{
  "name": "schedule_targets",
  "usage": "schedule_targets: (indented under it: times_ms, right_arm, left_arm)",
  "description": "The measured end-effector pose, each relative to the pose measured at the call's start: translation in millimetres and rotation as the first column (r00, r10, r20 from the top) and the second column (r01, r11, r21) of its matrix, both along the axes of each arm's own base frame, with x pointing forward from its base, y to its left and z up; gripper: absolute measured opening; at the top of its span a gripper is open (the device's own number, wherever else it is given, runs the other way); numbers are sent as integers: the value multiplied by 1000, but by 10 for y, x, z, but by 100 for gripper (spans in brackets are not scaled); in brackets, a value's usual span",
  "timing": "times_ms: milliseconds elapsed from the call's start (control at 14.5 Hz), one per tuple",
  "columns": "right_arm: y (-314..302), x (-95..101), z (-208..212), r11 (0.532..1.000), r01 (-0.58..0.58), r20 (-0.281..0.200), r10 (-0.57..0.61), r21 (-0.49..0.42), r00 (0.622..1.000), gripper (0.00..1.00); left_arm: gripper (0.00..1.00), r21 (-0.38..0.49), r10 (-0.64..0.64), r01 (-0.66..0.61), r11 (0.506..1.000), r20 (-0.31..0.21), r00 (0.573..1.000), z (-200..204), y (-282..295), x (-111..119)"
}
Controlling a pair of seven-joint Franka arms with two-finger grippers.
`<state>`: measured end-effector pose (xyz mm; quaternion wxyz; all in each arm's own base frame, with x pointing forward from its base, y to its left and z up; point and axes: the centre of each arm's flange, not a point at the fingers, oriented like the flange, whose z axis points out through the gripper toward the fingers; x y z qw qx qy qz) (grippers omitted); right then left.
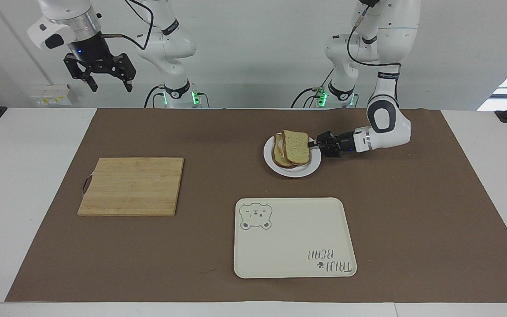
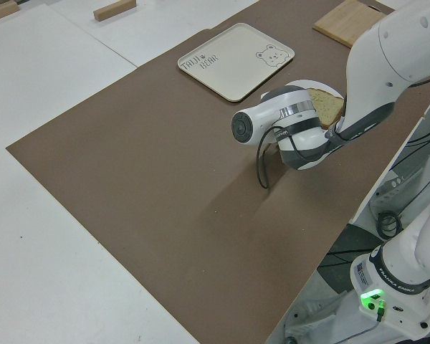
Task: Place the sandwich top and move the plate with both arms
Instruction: 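Grip the white plate rim with the left gripper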
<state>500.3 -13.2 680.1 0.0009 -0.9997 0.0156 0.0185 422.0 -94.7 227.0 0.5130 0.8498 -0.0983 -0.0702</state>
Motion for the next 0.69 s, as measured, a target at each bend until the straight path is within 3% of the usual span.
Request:
schedule_targets:
  times_ms: [690]
  right_arm:
    - [-78, -3, -3, 1000, 13, -1, -13, 0, 1000, 100]
  left_arm:
    - [42, -19, 24, -24, 1000, -2, 1000, 23, 118, 42]
